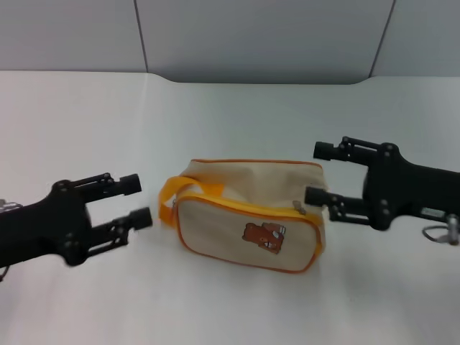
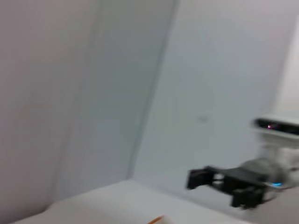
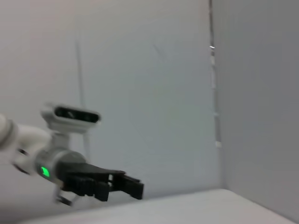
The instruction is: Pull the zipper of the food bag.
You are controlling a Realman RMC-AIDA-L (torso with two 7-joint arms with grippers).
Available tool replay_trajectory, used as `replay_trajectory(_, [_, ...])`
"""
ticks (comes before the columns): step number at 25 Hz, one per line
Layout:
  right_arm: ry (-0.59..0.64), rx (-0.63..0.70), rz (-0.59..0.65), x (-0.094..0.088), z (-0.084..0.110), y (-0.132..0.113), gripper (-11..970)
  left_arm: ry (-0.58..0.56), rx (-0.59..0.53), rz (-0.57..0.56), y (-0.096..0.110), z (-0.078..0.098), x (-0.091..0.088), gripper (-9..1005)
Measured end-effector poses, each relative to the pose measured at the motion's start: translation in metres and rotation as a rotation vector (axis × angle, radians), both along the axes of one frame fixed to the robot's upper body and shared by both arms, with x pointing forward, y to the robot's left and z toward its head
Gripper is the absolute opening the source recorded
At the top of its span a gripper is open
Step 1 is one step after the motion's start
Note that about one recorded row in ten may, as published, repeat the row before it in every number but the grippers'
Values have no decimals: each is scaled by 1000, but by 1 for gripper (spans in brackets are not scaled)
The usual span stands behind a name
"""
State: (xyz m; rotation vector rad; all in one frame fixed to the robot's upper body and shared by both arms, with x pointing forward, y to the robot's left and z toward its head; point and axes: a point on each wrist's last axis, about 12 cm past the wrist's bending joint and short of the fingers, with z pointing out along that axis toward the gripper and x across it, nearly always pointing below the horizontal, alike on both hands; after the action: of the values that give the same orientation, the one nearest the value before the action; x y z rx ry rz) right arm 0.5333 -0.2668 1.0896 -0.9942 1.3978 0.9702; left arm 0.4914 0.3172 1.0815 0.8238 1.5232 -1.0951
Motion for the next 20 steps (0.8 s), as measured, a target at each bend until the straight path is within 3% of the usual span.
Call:
replay_trajectory(1, [29, 25, 33, -3, 4, -1, 680, -12, -11, -43, 3, 6, -3, 461])
replay_trajectory(6, [194, 88, 249, -26, 11, 0, 746, -22, 10, -199, -8, 13, -5, 664])
replay_trajectory(12, [271, 10, 270, -33, -3, 3, 818, 1, 59, -292, -20, 11, -2, 821])
replay_trajectory(20, [276, 9, 252, -38, -8, 3, 818, 5, 75, -294, -21, 10, -1, 821])
